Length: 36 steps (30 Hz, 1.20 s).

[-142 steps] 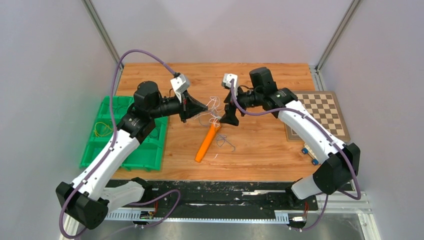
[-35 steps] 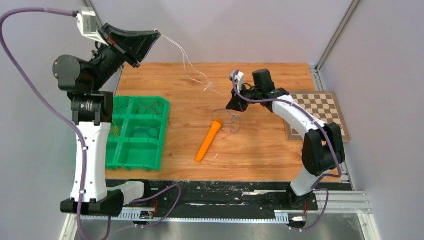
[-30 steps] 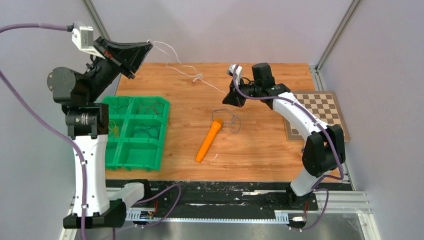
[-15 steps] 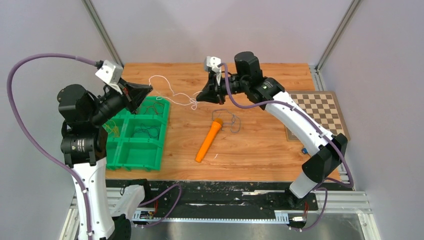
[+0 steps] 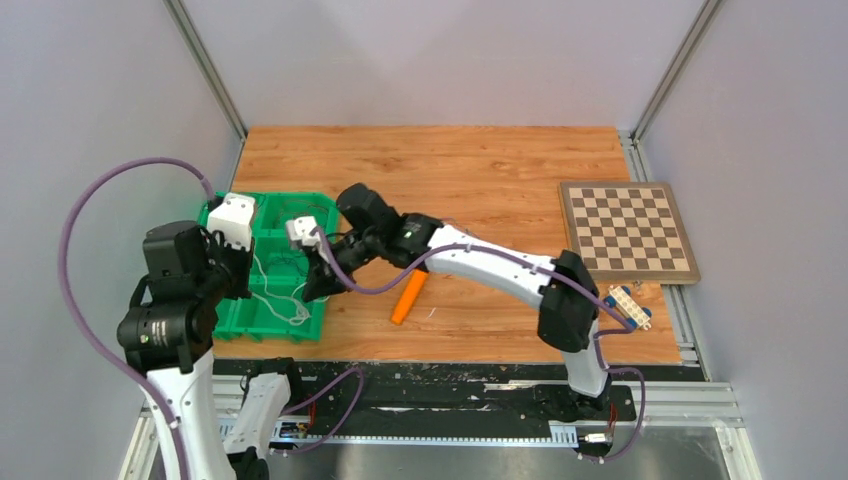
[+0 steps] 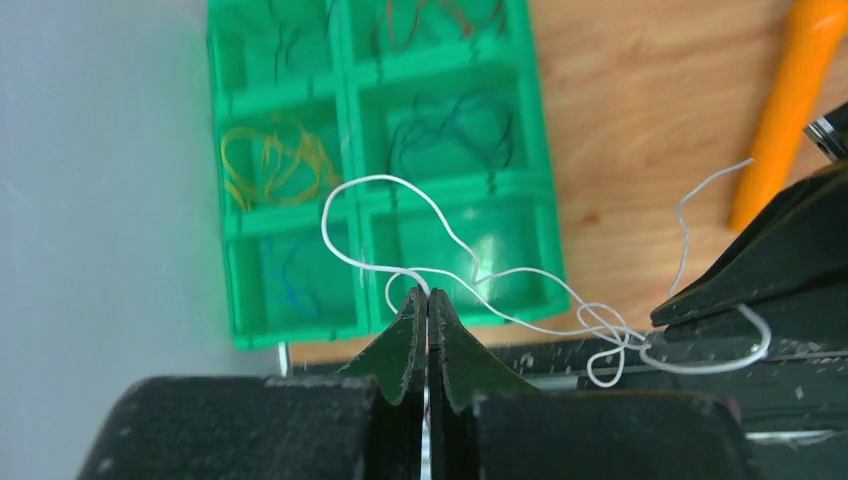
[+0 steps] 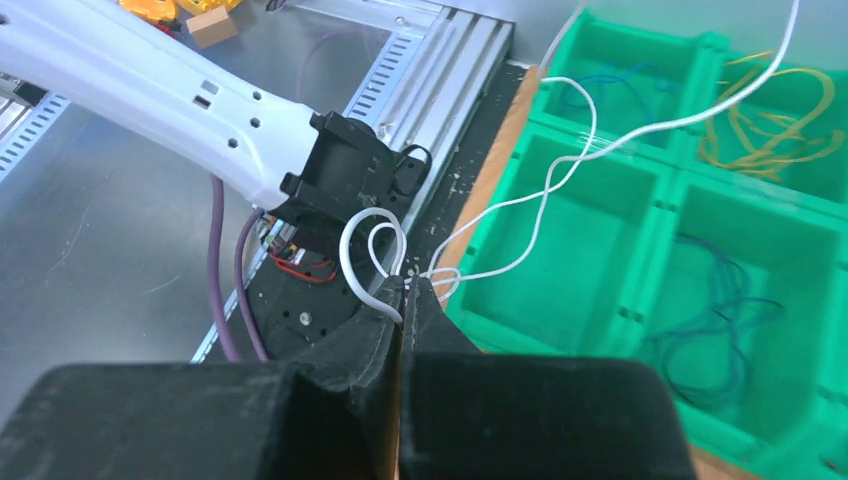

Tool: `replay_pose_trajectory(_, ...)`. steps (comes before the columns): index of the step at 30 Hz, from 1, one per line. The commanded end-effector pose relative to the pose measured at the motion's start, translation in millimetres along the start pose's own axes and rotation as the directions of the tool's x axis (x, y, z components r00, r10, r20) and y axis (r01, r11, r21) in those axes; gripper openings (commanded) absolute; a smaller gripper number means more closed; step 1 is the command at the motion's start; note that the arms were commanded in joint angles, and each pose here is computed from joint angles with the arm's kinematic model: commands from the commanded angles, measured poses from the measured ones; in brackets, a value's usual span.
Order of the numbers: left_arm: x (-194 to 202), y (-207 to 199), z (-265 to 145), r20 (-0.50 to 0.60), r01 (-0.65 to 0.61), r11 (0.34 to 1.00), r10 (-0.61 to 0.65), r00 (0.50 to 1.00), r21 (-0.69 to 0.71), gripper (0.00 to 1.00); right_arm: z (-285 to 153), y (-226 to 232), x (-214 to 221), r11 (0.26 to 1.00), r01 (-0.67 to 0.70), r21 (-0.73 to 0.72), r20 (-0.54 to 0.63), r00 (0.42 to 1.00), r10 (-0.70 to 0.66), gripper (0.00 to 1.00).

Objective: Untangle the cables

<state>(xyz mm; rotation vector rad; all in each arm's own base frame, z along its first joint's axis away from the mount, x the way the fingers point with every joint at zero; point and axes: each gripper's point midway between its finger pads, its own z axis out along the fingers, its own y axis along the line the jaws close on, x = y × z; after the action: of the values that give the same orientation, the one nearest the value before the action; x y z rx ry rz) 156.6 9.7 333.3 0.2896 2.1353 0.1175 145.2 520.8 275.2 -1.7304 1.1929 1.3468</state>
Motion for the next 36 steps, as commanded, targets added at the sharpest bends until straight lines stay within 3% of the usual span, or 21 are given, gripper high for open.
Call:
replay_pose_trajectory(1, 55, 20, 11, -0.213, 0.014, 0.991, -0.043, 0.976, -0.135, 0.0, 43, -11, -15, 1.0, 0.03, 0.01, 0.115, 0.993, -0.031, 0.0)
replay_pose_trajectory(4, 71, 21, 29, -0.255, 0.023, 0.991, -0.057, 0.965, -0.133, 0.0, 68, -27, 5, 0.997, -0.029, 0.07, 0.126, 0.992, 0.02, 0.0)
replay_pose_trajectory(11, 72, 30, 62, -0.239, 0.103, 0.989, -0.126, 0.963, -0.107, 0.0, 93, -66, 39, 0.975, -0.074, 0.211, 0.177, 0.984, 0.037, 0.0)
replay_pose_trajectory(19, 70, 36, 91, -0.181, 0.193, 0.981, -0.192, 0.965, -0.013, 0.0, 128, -75, 92, 0.972, -0.071, 0.223, 0.134, 0.99, 0.042, 0.0)
replay_pose_trajectory(24, 92, 18, 106, -0.222, 0.23, 0.971, -0.209, 0.952, 0.072, 0.0, 150, -70, 115, 0.979, -0.099, 0.177, 0.128, 0.989, 0.077, 0.02)
replay_pose_trajectory(27, 97, 12, 111, -0.235, 0.254, 0.962, -0.225, 0.946, 0.103, 0.0, 158, -65, 128, 0.98, -0.122, 0.157, 0.121, 0.987, 0.103, 0.07)
replay_pose_trajectory(30, 97, 10, 116, -0.242, 0.272, 0.954, -0.237, 0.941, 0.125, 0.0, 155, -61, 130, 0.98, -0.132, 0.149, 0.106, 0.987, 0.116, 0.24)
replay_pose_trajectory(36, 108, 9, 127, -0.299, 0.277, 0.947, -0.22, 0.928, 0.163, 0.0, 111, -68, 102, 0.972, -0.149, 0.183, 0.132, 0.983, 0.126, 0.44)
